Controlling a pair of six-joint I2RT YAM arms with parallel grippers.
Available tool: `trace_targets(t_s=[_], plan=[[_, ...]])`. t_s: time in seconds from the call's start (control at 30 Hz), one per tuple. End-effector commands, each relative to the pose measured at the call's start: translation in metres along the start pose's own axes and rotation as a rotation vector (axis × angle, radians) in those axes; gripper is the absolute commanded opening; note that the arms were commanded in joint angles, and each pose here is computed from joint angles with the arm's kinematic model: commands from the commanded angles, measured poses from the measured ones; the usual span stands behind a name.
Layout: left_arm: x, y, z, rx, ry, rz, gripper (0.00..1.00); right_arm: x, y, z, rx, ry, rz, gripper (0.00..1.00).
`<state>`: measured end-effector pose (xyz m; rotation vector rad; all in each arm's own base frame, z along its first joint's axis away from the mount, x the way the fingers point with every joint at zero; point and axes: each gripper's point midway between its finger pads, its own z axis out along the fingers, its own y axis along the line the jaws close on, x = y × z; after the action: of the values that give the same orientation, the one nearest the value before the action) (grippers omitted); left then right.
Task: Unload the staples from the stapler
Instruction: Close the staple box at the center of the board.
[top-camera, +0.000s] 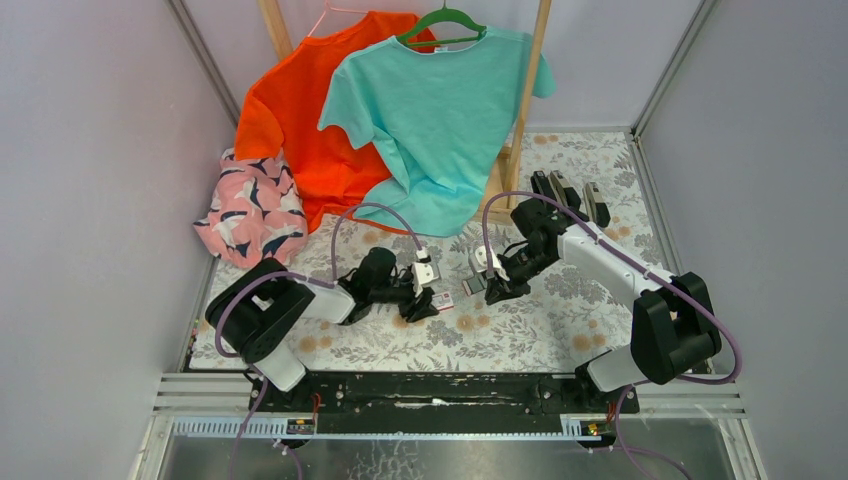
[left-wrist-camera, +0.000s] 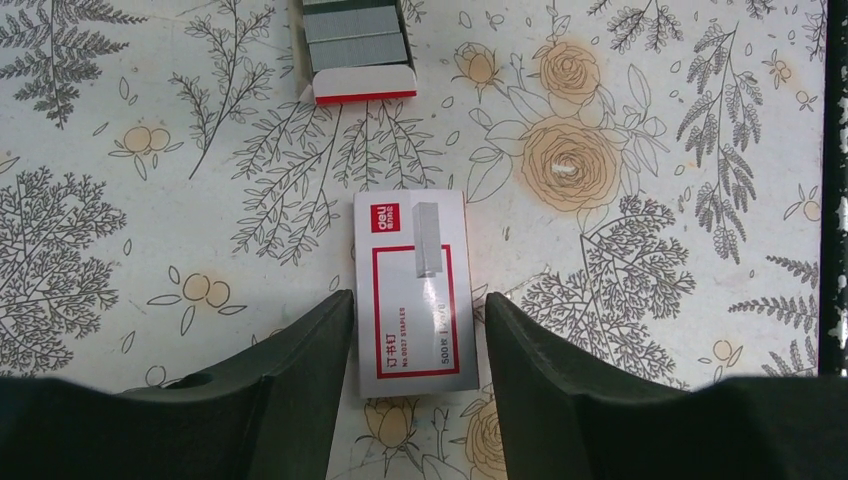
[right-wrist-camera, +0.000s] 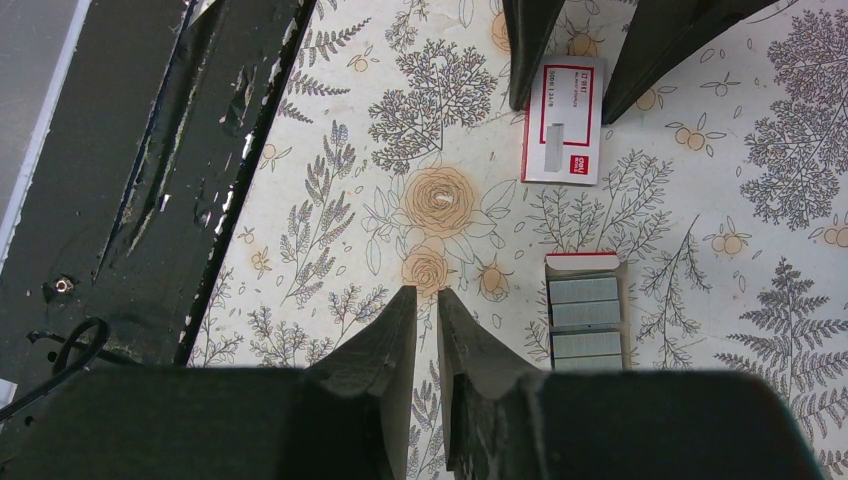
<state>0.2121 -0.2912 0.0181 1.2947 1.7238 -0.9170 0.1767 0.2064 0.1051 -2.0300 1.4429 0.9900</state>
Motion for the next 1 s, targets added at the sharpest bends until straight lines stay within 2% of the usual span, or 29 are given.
trace_targets(t_s=[0.0,0.23,0.47,0.63,0.77,0.87,0.97], plan=[[0.014,-0.004,0.001,-0.023,0.043,-0.01,0.6,-0.011,-0.002,-0.005,0.004,-0.034,-0.019,0.21],[0.014,-0.004,0.0,-0.023,0.047,-0.003,0.63,-0.01,-0.001,-0.004,-0.001,-0.032,-0.014,0.21],[0.013,-0.008,0.0,-0.005,0.043,-0.014,0.55,-0.008,-0.004,-0.005,0.011,-0.029,-0.01,0.21],[0.011,-0.012,0.0,-0.003,0.031,-0.005,0.54,-0.006,-0.01,-0.009,0.055,-0.027,-0.017,0.24],[0.007,-0.016,-0.001,0.0,0.015,0.005,0.54,-0.01,-0.015,-0.014,0.124,-0.036,-0.08,0.38],[0.006,-0.019,0.0,0.007,0.01,0.01,0.54,-0.029,-0.016,-0.019,0.177,-0.097,-0.144,0.51],[0.005,-0.021,0.0,0.014,0.01,0.014,0.53,-0.046,-0.014,-0.024,0.206,-0.159,-0.205,0.73]])
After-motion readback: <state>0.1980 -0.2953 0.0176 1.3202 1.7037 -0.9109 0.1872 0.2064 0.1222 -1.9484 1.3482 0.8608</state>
